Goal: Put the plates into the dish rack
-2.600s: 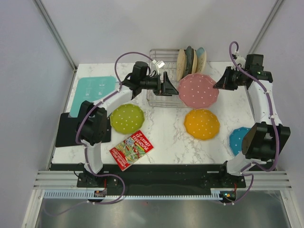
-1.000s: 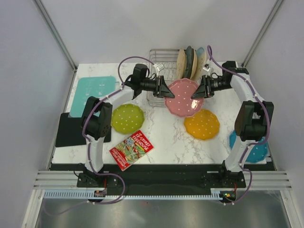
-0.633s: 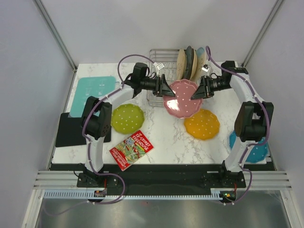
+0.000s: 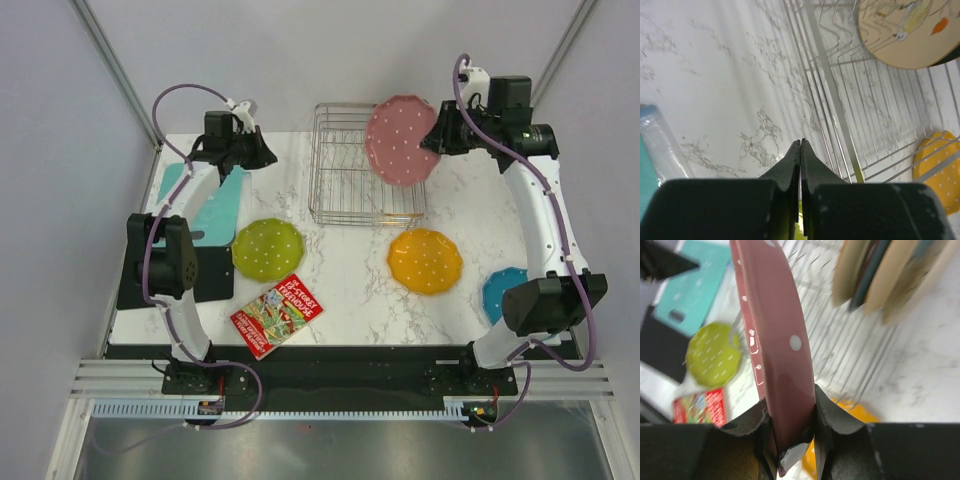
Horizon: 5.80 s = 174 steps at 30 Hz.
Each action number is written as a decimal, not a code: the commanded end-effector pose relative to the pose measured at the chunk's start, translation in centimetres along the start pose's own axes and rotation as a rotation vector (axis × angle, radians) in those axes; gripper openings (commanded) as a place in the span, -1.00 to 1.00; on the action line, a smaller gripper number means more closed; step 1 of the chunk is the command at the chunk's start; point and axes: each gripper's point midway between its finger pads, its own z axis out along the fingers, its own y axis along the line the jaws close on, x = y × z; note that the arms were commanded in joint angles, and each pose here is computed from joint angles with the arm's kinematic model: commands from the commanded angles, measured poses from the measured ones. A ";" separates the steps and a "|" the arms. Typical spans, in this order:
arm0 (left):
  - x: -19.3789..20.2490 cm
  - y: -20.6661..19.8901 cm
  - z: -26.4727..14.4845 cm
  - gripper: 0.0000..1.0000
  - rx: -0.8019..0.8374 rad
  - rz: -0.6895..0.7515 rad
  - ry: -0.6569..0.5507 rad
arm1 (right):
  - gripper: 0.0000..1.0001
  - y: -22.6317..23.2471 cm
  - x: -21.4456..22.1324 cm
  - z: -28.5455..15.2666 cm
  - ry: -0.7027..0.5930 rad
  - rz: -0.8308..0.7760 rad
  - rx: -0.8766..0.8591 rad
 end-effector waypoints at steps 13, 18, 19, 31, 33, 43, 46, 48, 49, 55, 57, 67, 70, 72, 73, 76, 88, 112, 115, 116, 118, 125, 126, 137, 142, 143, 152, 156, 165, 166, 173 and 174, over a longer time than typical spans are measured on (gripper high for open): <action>6.3 -3.7 2.6 -0.95 0.011 -0.072 0.132 | -1.00 5.7 -13.6 4.0 -0.582 -0.103 0.840; 5.9 -3.9 0.1 -0.95 -0.021 -0.068 0.068 | -1.00 6.5 -13.1 5.5 -0.598 -0.162 0.966; 6.7 -3.6 -0.1 -0.95 -0.034 -0.073 0.075 | -1.00 6.5 -12.9 5.7 -0.585 -0.189 0.993; 7.8 -4.9 -2.6 -0.95 0.012 -0.096 0.034 | -1.00 4.8 -11.5 10.6 -0.539 -0.258 1.122; 7.8 -5.0 -2.8 -0.95 0.016 -0.090 0.031 | -1.00 4.4 -10.8 11.6 -0.520 -0.268 1.131; 7.9 -5.2 -3.3 -0.95 0.025 -0.063 0.020 | -1.00 1.5 -9.0 14.7 -0.471 -0.258 1.147; 8.2 -5.0 -3.2 -0.95 0.022 -0.082 0.019 | -1.00 -0.1 -8.5 15.8 -0.455 -0.244 1.151; 8.7 -4.7 -3.2 -0.95 0.014 -0.095 0.025 | -1.00 -0.4 -8.3 16.6 -0.455 -0.226 1.125; 8.8 -4.7 -3.2 -0.95 0.014 -0.103 0.025 | -1.00 -0.9 -8.1 17.0 -0.446 -0.225 1.125; 10.3 -4.1 -3.1 -0.95 0.002 -0.095 0.051 | -1.00 -1.4 -7.7 18.9 -0.433 -0.216 1.062; 10.5 -4.0 -3.0 -0.95 -0.001 -0.097 0.057 | -1.00 -1.4 -7.7 18.9 -0.439 -0.209 1.062; 10.4 -4.0 -2.3 -0.95 0.012 -0.112 0.063 | -1.00 -0.5 -7.6 18.7 -0.439 -0.230 1.036; 10.3 -4.1 -2.1 -0.95 0.019 -0.112 0.062 | -1.00 -0.9 -6.6 19.8 -0.411 -0.241 1.035; 10.3 -4.2 -2.2 -0.95 0.020 -0.114 0.066 | -1.00 -1.3 -6.3 20.2 -0.406 -0.239 1.047; 10.3 -4.2 -2.2 -0.95 0.020 -0.112 0.066 | -1.00 -1.8 -5.8 20.8 -0.396 -0.241 1.055; 10.6 -4.3 -2.4 -0.95 0.025 -0.107 0.075 | -1.00 -2.8 -5.7 21.6 -0.403 -0.224 1.060; 11.3 -4.3 -3.1 -0.92 0.018 -0.098 0.087 | -0.15 -3.1 -6.6 21.6 -0.421 -0.213 1.018; 16.2 8.3 -10.5 0.49 -0.341 -0.004 0.300 | 0.79 14.0 16.8 13.0 0.333 0.083 -0.060; 17.5 9.1 -10.1 0.42 -0.353 -0.011 0.342 | 0.77 13.9 20.4 13.3 0.361 0.174 -0.096; 18.1 9.4 -9.9 0.41 -0.355 -0.012 0.358 | 0.77 13.8 21.6 13.6 0.357 0.204 -0.114; 18.6 10.0 -9.8 0.40 -0.372 -0.016 0.376 | 0.76 13.7 22.5 14.1 0.356 0.236 -0.114; 18.8 10.9 -9.1 0.36 -0.385 0.008 0.411 | 0.71 14.8 24.9 14.8 0.311 0.301 -0.199; 19.0 10.9 -9.0 0.29 -0.381 0.003 0.424 | 0.68 15.1 25.1 14.9 0.305 0.315 -0.213; 20.5 10.9 -8.3 -0.48 -0.343 -0.020 0.490 | 0.65 18.3 25.6 18.6 0.228 0.353 -0.227; 20.4 10.5 -7.5 -0.76 -0.294 -0.025 0.498 | 0.65 17.8 27.1 19.2 0.247 0.358 -0.200; 20.4 10.3 -7.4 -0.84 -0.281 -0.030 0.501 | 0.65 17.7 27.1 19.3 0.243 0.361 -0.195; 15.6 8.9 -8.0 -0.95 -0.133 -0.012 0.398 | 0.67 17.3 27.1 19.8 0.222 0.370 -0.181; 13.3 8.2 -9.2 -0.95 -0.031 -0.058 0.378 | 0.67 17.5 26.5 19.5 0.208 0.367 -0.188; 12.6 4.2 -11.2 -0.95 0.292 -0.168 0.400 | 0.69 19.1 24.7 19.2 0.178 0.380 -0.260; 12.9 3.8 -11.6 -0.95 0.320 -0.205 0.412 | 0.69 19.3 24.6 19.1 0.181 0.381 -0.273; 13.3 2.6 -13.8 -0.95 0.459 -0.281 0.428 | 0.73 20.2 23.5 18.6 0.155 0.380 -0.314; 13.3 2.5 -13.9 -0.95 0.474 -0.263 0.426 | 0.74 20.3 23.5 18.7 0.155 0.379 -0.323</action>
